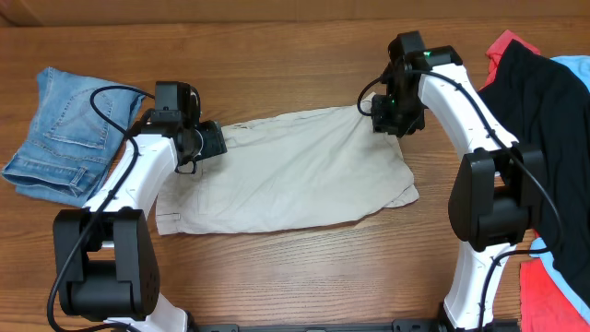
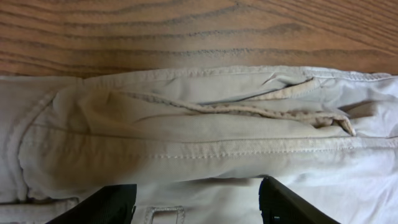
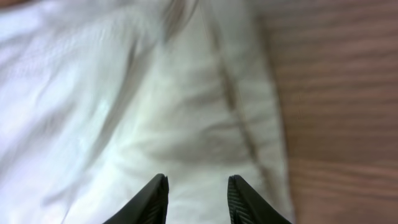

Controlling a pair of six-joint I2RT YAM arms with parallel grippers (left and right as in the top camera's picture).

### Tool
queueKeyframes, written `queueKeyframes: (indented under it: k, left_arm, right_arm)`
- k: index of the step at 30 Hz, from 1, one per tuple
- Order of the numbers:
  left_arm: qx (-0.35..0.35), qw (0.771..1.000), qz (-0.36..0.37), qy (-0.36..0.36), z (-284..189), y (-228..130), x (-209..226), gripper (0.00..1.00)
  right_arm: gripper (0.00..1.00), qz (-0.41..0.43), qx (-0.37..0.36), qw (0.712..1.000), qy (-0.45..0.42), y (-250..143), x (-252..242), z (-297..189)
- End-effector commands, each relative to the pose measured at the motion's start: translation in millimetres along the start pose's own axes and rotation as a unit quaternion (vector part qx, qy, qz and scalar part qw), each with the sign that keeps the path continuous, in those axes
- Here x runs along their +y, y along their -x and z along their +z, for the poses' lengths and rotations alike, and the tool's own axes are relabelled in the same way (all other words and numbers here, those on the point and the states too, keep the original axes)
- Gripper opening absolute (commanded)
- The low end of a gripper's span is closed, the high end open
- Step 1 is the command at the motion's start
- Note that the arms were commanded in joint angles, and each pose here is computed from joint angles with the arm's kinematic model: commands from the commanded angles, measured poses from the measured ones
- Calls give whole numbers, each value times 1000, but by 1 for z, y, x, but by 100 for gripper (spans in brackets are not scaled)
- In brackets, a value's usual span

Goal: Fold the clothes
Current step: 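Release the right corner and move the left gripper to the left edge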

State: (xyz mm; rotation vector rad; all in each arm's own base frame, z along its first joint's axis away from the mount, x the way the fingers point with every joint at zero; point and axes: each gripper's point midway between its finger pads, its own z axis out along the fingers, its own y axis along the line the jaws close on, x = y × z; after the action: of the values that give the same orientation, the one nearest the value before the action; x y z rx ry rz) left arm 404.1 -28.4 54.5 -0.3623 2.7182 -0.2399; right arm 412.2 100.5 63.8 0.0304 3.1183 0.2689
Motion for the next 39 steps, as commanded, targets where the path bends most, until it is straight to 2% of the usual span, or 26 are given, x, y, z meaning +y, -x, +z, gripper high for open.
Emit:
queueKeyframes:
  k: [1,11,18,22,28,32,39]
  left_arm:
    - [2,1000,-8,11,6,-1,6,66]
    - [27,999,-10,31,39,-12,18,65]
    - [31,992,-17,122,61,-18,56,65]
    - [32,989,-59,135,64,-18,74,66]
    - [35,990,-91,98,64,-14,80,68]
    - [36,995,-70,58,58,-8,70,67]
    - [-30,998,-44,32,1,30,50,75]
  right_arm:
    - [35,-12,16,999,38,-18,14,-3]
    - [35,6,84,996,29,-65,-4,49]
    - [34,111,111,983,-95,-93,-62,61]
    - [34,130,116,978,-113,-97,-74,58]
    - [35,131,116,977,-120,-97,-77,58]
    - [35,129,111,978,-118,-95,-77,58]
    - [36,128,105,979,-117,-92,-77,59]
